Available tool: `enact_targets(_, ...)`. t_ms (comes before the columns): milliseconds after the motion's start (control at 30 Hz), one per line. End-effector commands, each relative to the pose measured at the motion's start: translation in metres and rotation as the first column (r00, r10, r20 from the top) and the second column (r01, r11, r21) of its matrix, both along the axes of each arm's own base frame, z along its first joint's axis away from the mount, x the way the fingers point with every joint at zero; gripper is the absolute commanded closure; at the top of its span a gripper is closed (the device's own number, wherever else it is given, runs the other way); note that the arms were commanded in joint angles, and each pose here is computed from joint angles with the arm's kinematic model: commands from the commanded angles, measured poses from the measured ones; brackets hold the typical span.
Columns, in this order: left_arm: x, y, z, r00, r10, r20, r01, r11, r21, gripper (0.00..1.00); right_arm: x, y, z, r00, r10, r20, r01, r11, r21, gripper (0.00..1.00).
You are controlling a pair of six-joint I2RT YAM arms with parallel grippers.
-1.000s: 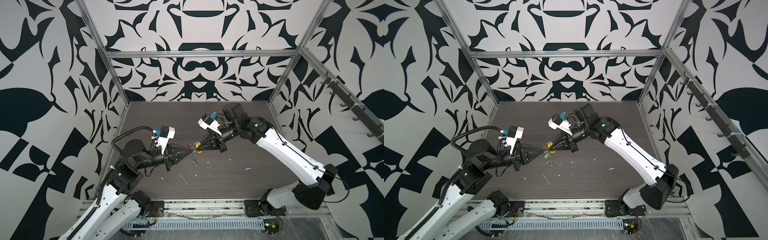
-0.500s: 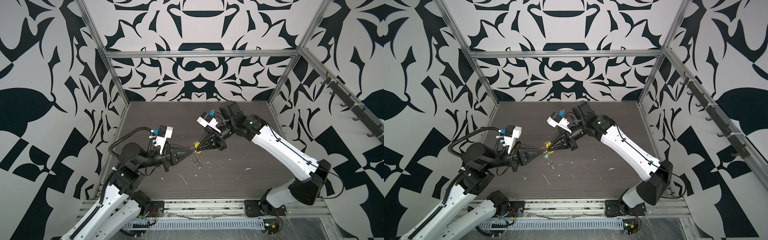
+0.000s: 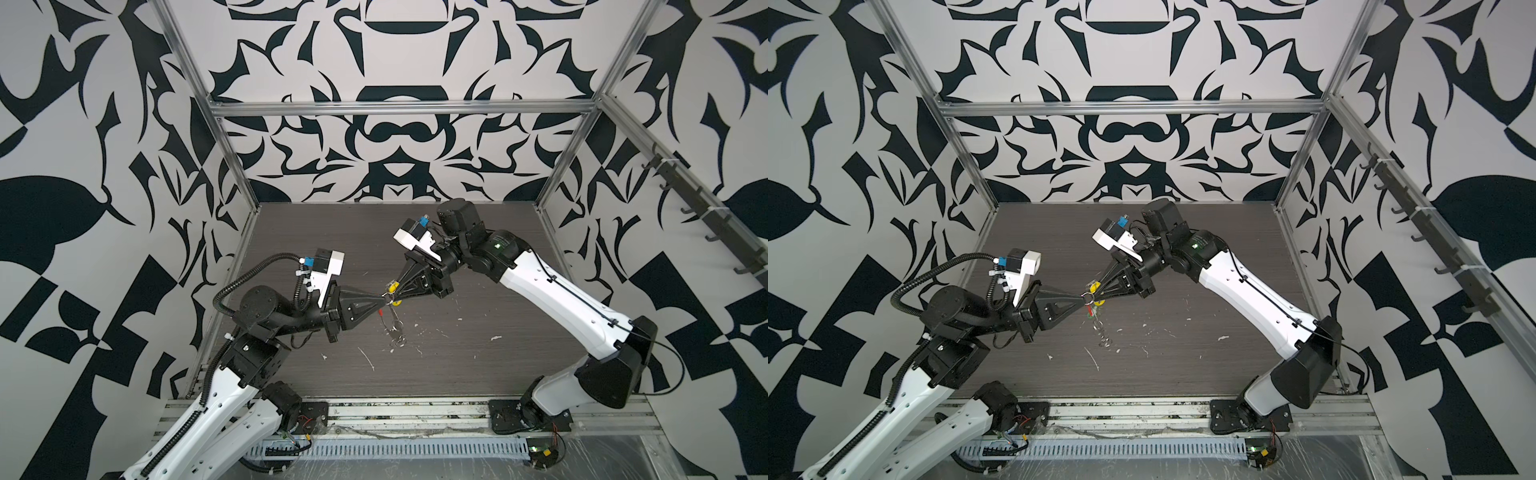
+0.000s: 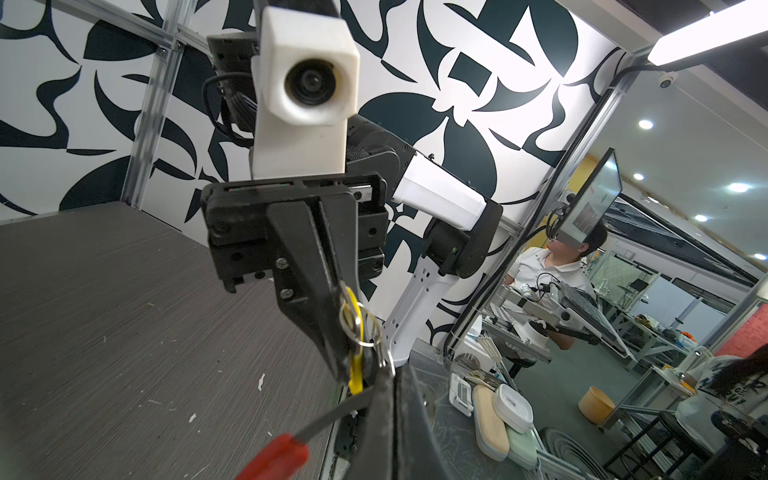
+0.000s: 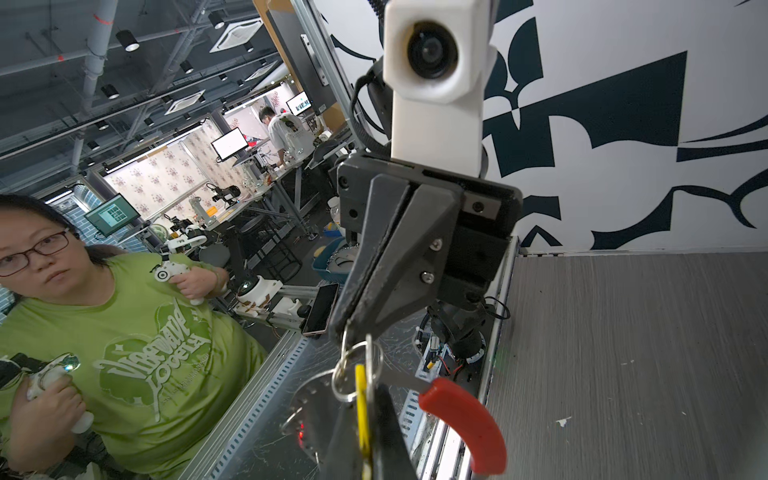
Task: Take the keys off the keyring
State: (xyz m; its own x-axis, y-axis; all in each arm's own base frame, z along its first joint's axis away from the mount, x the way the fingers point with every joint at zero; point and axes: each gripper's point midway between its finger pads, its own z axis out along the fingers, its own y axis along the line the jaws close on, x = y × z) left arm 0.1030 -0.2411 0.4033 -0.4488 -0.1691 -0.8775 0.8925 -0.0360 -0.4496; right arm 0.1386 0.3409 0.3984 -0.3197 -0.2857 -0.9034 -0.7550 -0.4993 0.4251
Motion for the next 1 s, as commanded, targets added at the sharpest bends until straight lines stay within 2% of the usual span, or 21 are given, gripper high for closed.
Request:
enact_targets(0,-0.034,0.002,0.000,0.984,-0.160,0.076,0.159,0.987,0.021,1.00,0.019,0.003,0.006,0.996,-0.063,0.059,0.061,0.998,0.035,1.00)
enact_targets(300,-0.042,0.005,0.012,0.976,-0.182,0.115,0.186,0.982,-0.021,1.00,0.020,0.005,-0.002,0.999,-0.035,0.031,0.034,0.999,0.035,1.00)
enact_targets(700,-0.055,0.019,0.038,0.957,-0.140,0.255,0.177,0.976,-0.127,1.00,0.013,0.014,-0.019,1.000,-0.007,0.018,0.006,1.000,0.024,1.00)
enact_targets(967,-0.055,0.023,0.047,0.953,-0.100,0.286,0.153,0.974,-0.169,1.00,0.005,0.019,-0.029,1.000,0.014,0.013,-0.014,1.000,0.018,1.00)
